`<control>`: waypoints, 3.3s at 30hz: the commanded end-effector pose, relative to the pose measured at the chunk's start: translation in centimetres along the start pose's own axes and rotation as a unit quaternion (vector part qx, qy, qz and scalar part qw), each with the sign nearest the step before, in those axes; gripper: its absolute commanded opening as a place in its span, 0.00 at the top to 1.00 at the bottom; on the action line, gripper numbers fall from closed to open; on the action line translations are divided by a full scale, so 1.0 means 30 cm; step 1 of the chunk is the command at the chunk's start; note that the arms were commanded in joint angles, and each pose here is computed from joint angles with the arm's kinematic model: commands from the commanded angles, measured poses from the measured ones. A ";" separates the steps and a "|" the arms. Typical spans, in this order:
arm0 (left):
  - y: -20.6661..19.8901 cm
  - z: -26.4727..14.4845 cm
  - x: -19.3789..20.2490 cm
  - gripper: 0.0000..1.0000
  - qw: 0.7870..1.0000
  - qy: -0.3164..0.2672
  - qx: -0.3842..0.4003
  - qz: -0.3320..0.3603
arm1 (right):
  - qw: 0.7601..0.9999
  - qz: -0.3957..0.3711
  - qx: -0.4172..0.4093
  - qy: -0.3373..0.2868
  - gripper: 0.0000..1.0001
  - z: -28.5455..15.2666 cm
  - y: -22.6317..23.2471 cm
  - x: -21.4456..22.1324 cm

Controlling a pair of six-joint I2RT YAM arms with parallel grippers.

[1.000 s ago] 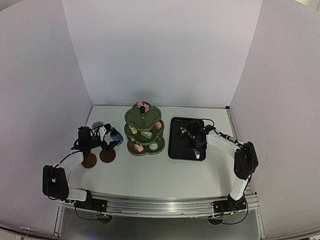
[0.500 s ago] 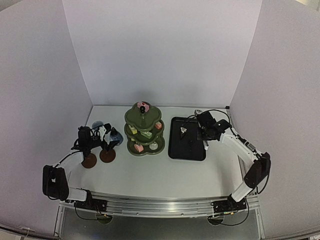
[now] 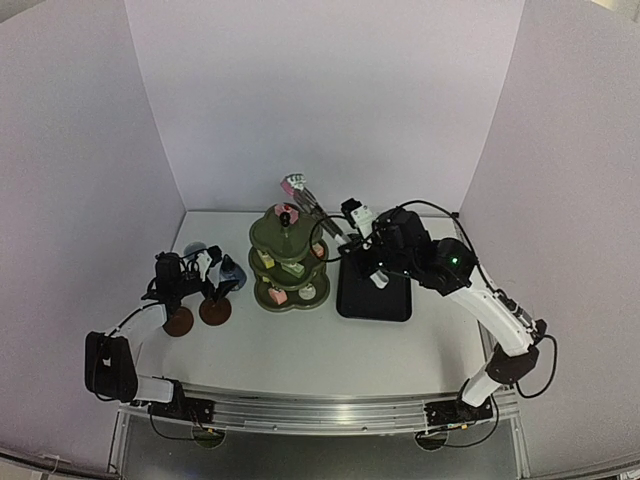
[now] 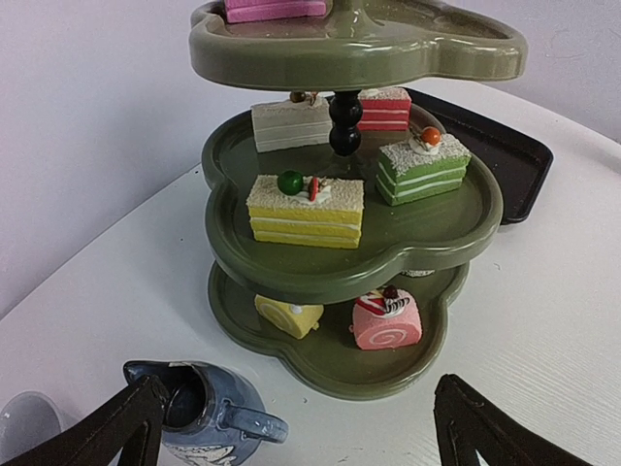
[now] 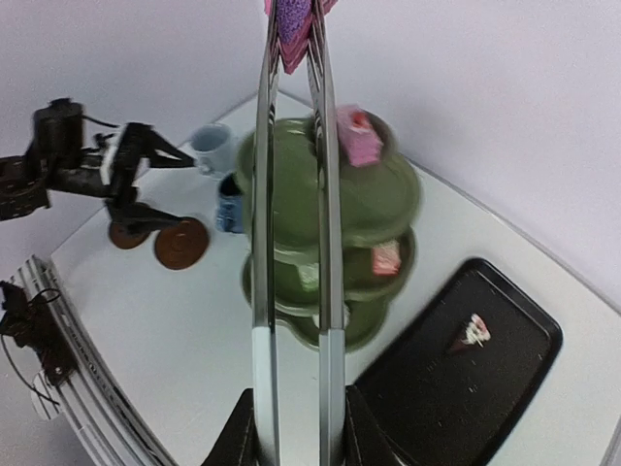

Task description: Serve the afternoon tea

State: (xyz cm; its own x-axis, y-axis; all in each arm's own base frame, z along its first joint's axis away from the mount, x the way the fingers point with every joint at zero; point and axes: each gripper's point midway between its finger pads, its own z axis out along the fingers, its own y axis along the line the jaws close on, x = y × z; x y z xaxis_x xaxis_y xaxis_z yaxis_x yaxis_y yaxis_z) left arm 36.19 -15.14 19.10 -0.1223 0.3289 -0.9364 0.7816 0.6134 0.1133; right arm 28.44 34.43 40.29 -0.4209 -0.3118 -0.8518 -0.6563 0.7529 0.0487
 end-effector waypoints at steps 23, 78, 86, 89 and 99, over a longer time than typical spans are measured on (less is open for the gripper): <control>-0.035 -0.040 -0.095 0.01 0.999 -0.035 0.016 0.011 | 0.991 -0.106 0.024 0.083 1.00 0.391 0.124 0.142; -0.016 -0.036 -0.094 0.01 0.999 -0.030 0.005 0.027 | 0.994 -0.014 0.031 0.104 0.69 0.105 0.019 0.189; -0.016 -0.032 -0.092 0.01 0.999 -0.033 0.006 0.027 | 0.987 0.063 0.133 0.071 0.70 -0.053 -0.140 0.234; -0.015 -0.030 -0.094 0.01 0.999 -0.035 0.007 0.026 | 0.974 0.107 0.182 0.080 0.69 -0.055 -0.223 0.303; -0.023 -0.035 -0.098 0.01 0.999 -0.035 0.010 0.025 | 0.937 0.190 0.245 0.161 0.70 0.121 -0.345 0.561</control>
State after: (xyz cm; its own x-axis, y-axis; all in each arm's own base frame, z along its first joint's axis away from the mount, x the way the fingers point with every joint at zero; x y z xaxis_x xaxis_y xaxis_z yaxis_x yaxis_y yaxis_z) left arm 35.23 -15.47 20.61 -0.0898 0.3135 -0.9453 0.7963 0.5927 0.1209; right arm 29.36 22.49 25.68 -0.7628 -0.1575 -0.6272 -0.1573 0.9859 -0.0563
